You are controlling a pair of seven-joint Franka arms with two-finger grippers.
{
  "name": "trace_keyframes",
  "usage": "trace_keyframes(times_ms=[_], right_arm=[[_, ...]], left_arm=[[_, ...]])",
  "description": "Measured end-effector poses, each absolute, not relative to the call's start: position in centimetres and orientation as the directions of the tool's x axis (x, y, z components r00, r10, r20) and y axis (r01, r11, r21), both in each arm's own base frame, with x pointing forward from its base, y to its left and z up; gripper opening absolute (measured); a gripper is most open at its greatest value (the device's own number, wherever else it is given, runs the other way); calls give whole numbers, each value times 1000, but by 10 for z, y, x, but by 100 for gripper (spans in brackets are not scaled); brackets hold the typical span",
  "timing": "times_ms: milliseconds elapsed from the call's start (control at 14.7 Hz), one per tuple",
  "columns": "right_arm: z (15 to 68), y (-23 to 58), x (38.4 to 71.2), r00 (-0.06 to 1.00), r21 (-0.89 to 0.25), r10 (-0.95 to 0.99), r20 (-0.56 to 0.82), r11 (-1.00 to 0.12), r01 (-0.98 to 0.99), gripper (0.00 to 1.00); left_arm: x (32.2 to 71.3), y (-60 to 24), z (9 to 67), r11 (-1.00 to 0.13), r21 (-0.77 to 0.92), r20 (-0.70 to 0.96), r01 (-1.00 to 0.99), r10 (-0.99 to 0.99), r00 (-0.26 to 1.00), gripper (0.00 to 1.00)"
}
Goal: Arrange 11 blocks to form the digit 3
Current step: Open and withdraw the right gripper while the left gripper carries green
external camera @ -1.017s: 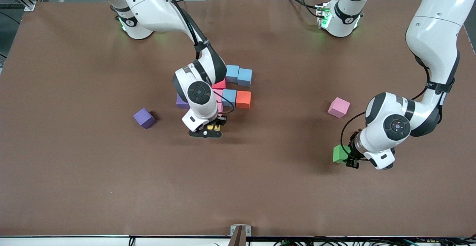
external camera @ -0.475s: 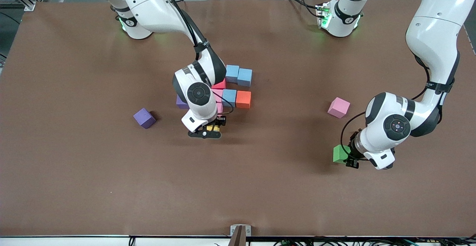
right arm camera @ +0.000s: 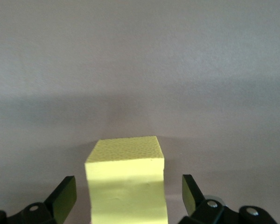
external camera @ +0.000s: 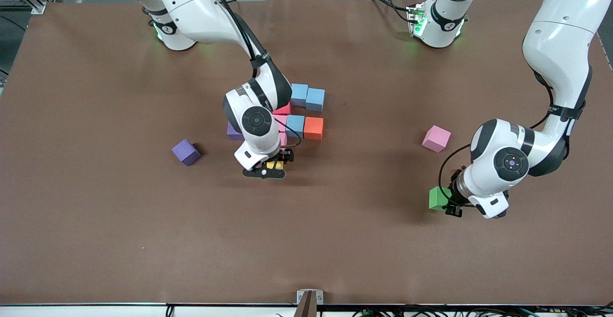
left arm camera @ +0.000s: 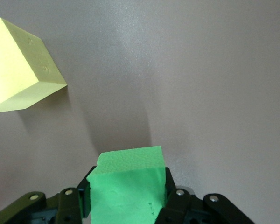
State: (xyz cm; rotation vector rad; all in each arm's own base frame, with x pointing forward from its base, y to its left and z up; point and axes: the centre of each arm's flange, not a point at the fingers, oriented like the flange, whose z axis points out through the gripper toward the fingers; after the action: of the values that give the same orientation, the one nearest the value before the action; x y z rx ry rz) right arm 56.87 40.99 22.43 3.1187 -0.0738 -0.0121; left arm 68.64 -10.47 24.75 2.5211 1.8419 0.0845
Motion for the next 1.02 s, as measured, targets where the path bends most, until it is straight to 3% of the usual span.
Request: trace_keyframes(times_ms=[271,475,814,1017], right_arm=[[247,408,579,998,36,-57,-31,-998,-56,100],[292,381,599,993,39,-106,-58,-994,-104,100],[378,287,633,972,18,-219,-83,-976,-218,100],[398,219,650,983,4,-145,-109,-989,-145,100]], left_arm=[[687,-105,248,-304,47,33,951,952,303,57],[687,-105,248,-304,47,33,951,952,303,57],[684,-124,248,-297,49,31,954,955,295,57],[675,-165,249,-284,52,26,957,959,283,57]])
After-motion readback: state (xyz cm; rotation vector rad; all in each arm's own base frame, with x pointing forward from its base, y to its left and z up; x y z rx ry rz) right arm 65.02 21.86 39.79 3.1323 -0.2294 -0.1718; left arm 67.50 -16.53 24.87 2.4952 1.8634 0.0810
